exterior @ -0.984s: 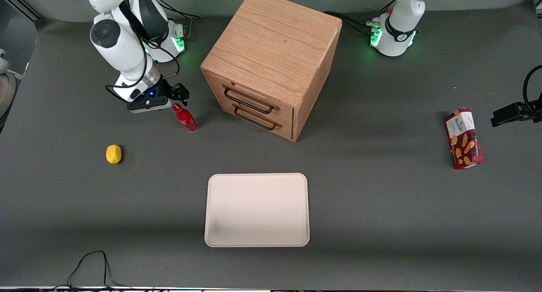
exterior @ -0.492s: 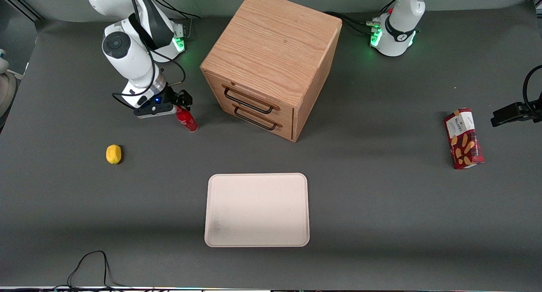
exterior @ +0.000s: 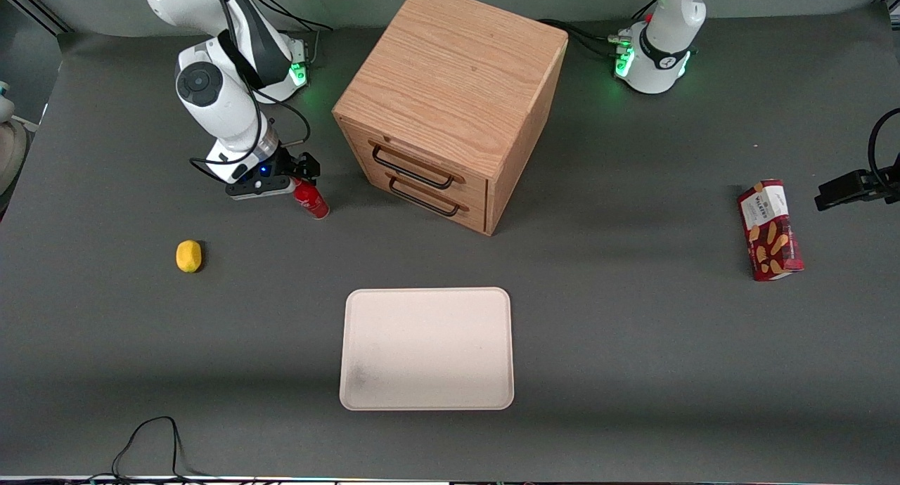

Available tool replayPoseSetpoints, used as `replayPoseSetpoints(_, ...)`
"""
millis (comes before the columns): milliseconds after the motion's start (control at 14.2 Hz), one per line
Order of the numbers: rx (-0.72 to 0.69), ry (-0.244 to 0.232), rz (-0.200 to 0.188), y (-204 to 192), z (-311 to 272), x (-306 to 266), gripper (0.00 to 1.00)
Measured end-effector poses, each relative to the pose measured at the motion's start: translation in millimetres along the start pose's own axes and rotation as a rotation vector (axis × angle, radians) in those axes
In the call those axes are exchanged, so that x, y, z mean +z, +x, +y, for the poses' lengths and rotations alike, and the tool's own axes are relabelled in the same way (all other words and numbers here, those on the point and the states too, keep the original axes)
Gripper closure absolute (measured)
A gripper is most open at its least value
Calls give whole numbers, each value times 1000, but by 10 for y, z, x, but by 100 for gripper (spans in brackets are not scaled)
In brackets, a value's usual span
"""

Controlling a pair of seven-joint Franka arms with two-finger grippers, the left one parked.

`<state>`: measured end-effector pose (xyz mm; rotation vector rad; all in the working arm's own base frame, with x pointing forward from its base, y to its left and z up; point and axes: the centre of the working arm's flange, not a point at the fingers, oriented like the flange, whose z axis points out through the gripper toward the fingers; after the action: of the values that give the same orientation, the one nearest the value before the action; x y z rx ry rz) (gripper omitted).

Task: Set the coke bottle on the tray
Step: 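Lower the right gripper and close it around the bottle's neck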

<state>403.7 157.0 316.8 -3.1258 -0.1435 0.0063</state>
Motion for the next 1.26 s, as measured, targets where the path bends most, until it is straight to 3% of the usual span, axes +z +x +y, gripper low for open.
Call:
replayPoseSetpoints(281,0,-2,-6,-22,6,26,0)
replayPoseSetpoints(422,0,-2,-6,-22,6,26,16)
replayPoseSetpoints(632,-1,-2,-6,-21,2,24,53)
replayPoseSetpoints(773,-3,-2,-4,-18,-6,17,68)
replayPoseSetpoints(1054,-2,-4,-11,13,-13,-32,68)
replayPoseSetpoints(1265,2,-20,-52,222,-49,-441,68)
